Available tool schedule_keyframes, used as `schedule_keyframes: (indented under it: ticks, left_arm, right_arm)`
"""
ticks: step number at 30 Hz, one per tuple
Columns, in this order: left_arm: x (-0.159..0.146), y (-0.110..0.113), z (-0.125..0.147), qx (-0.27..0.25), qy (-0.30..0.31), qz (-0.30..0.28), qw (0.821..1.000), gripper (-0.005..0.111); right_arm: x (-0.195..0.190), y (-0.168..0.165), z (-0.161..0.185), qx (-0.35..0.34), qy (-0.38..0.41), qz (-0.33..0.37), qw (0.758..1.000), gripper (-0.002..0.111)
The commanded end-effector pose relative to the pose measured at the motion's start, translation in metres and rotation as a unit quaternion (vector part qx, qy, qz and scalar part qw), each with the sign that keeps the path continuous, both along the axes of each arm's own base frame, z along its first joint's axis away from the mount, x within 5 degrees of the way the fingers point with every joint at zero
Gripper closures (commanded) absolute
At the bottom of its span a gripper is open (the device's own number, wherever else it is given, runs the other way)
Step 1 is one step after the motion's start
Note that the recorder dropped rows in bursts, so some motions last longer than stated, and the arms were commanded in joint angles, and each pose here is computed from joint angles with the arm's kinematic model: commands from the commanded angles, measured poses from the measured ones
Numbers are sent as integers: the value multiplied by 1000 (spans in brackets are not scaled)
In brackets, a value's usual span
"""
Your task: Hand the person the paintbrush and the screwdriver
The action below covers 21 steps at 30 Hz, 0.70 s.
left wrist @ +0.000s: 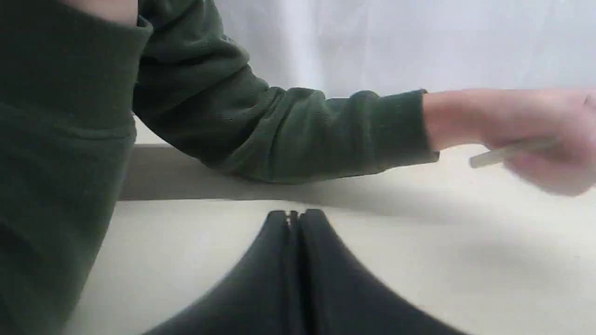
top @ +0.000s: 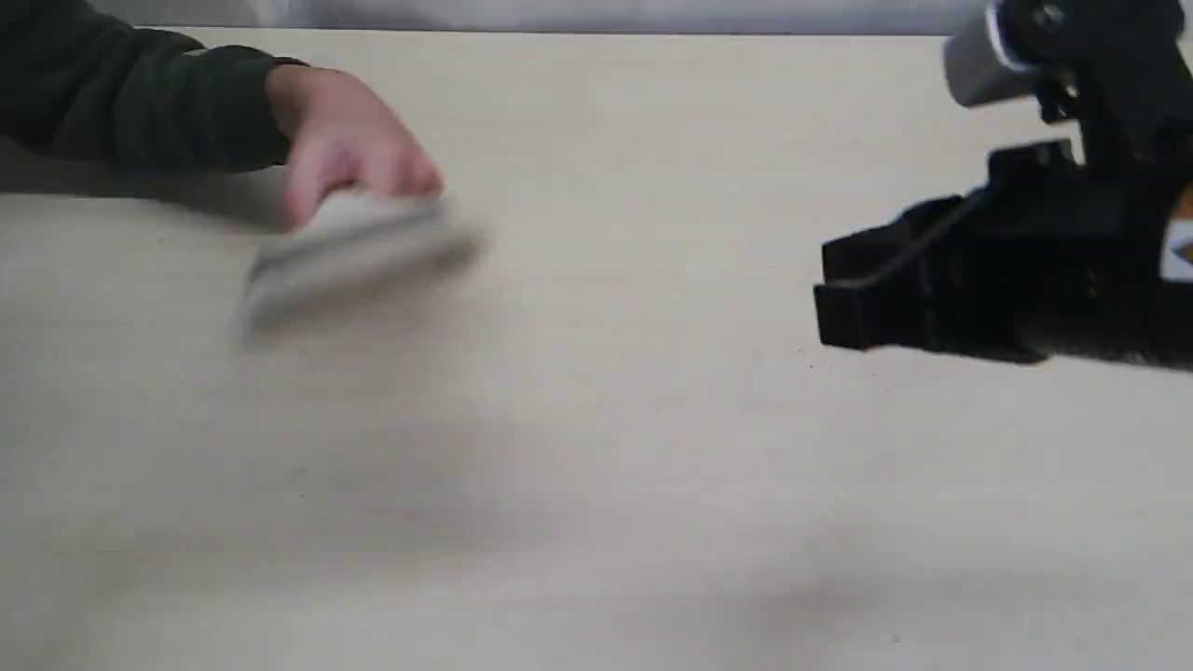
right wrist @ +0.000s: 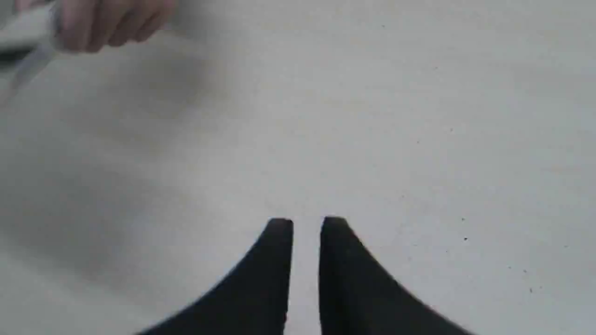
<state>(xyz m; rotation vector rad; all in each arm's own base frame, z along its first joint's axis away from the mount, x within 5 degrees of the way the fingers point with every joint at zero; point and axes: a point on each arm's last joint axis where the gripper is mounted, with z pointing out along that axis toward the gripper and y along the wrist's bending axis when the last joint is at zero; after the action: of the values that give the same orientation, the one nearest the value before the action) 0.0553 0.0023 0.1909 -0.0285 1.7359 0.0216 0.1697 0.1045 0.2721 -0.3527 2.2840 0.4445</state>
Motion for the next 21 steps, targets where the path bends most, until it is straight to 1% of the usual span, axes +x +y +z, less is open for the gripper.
schedule_keyframes:
  ticks: [1, 3, 9, 15, 21]
  left_arm:
    - [0, 0, 0, -1, -2, -1, 1000, 107]
    - [0, 0, 0, -1, -2, -1, 1000, 107]
    - [0, 0, 0, -1, -2, -1, 1000, 107]
    - [0, 0, 0, -1, -2, -1, 1000, 107]
    - [0, 0, 0, -3, -1, -1, 1000, 107]
  right_arm:
    - [-23, -13, -13, 43, -31, -14, 998, 97]
    - [-35, -21, -21, 64, -50, -21, 996, 97]
    - [-59, -36, -39, 87, -91, -26, 992, 97]
    - [-75, -47, -51, 105, -127, -27, 986, 97]
    - [-87, -56, -61, 119, -187, -22, 975, 97]
